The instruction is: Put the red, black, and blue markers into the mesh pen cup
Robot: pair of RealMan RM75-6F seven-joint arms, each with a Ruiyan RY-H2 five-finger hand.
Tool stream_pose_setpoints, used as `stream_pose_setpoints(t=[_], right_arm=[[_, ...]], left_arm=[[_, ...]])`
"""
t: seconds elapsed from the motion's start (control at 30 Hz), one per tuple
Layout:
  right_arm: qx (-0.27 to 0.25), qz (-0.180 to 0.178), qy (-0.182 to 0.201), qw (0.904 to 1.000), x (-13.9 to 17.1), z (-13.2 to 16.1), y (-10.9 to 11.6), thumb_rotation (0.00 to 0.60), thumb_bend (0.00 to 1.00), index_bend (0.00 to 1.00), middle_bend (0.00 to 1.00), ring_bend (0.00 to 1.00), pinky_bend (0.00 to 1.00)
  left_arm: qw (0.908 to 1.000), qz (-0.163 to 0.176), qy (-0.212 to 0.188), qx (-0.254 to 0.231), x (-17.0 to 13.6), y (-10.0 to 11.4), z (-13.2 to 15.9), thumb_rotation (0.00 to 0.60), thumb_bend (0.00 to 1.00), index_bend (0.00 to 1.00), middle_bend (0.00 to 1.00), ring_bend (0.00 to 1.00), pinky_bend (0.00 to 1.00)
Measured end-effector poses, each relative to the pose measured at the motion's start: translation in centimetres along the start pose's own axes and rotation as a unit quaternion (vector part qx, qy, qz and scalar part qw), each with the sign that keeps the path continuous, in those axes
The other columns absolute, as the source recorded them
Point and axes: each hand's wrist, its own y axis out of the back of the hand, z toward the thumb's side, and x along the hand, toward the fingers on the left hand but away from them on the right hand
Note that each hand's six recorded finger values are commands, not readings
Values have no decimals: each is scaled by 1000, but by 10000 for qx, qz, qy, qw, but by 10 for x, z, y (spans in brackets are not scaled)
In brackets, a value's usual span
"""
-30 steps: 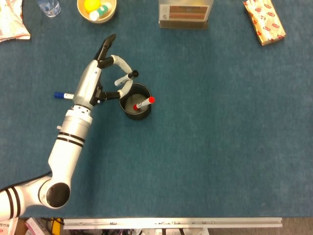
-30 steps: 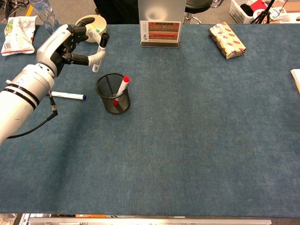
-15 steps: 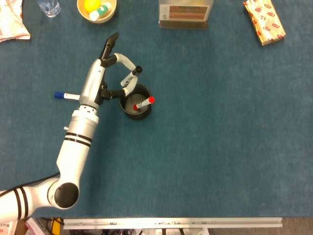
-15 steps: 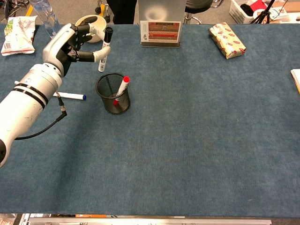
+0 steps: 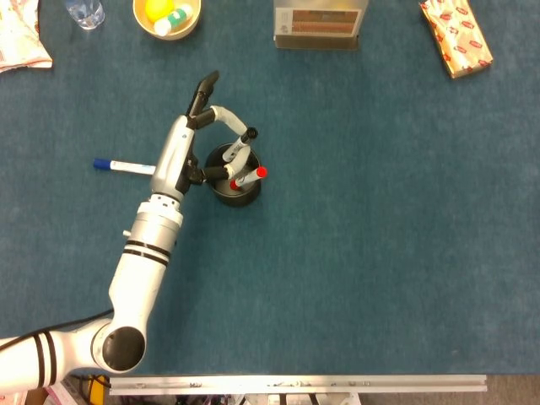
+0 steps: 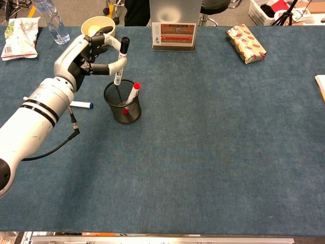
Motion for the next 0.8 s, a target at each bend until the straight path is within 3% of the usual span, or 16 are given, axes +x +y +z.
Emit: stream_pose_setpoints(t=[0.53,0.67,0.8], right_arm=[[-4,-6,-15,10000,1,-1,1,600,0,144,175,126,301],[-3,-3,-17,10000,2,-1,1,600,0,144,175,126,301],[0,3,-21,10000,2,-1,0,600,0,144,175,126,301]], left_arm=[[9995,-202,133,-221,-5,-11,-10,600,358,597,0,0,15],[9993,-243,136,-246,-6,-10,-13,600,358,431,0,0,15],[9991,-322,147,-247,-7,-9,-16,600,358,195,0,0,14]])
